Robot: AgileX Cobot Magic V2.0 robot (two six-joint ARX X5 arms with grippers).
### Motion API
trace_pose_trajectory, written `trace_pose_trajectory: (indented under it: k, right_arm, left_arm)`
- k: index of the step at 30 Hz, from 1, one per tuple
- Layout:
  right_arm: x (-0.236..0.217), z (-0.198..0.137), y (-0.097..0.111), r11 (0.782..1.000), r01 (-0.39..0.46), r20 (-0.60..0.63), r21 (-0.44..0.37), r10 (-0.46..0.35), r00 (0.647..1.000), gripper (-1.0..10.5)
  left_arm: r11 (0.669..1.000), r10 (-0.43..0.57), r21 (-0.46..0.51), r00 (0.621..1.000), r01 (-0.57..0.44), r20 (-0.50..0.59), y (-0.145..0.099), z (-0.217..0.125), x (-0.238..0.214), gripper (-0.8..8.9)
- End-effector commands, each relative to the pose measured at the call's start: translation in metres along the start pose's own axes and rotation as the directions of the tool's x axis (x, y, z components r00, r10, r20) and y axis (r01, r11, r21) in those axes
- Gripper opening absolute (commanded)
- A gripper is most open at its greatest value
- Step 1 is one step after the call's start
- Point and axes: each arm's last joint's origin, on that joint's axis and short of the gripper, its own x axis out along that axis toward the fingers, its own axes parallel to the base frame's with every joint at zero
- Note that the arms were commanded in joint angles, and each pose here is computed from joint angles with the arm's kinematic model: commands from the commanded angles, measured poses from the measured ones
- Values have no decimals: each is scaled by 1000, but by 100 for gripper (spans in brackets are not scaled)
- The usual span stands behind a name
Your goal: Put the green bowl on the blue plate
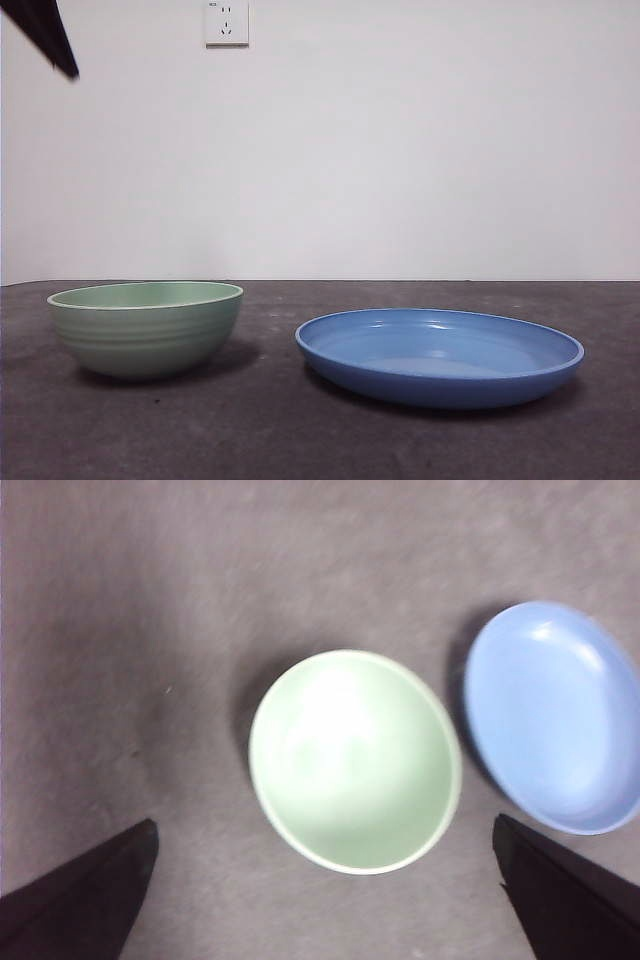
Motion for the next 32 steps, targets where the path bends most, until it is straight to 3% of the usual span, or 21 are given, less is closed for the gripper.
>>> trace_pose_trajectory:
  k: [1,12,24,26,32]
  right_arm:
    - [-2,4,2,1000,-6,13,-16,6,1000,585]
    - [-2,4,2,1000,-5,13,-16,5,1000,585]
    - [-2,3,2,1000,-5,9,-14,5,1000,585]
    - [-2,3,2,1000,-5,9,-13,5,1000,585]
    - [-2,3,2,1000,-4,8,-13,5,1000,585]
  left_arm:
    - [1000,12,-2,999,-12,-35,5,9,13,593]
    - [998,-8,-66,963,-10,-270,25,11,90,590]
    - [995,61,-52,948,-81,-313,35,12,144,587]
    - [995,61,-58,948,-83,-313,36,12,146,551]
    - [994,59,-67,946,-85,-320,36,11,146,316]
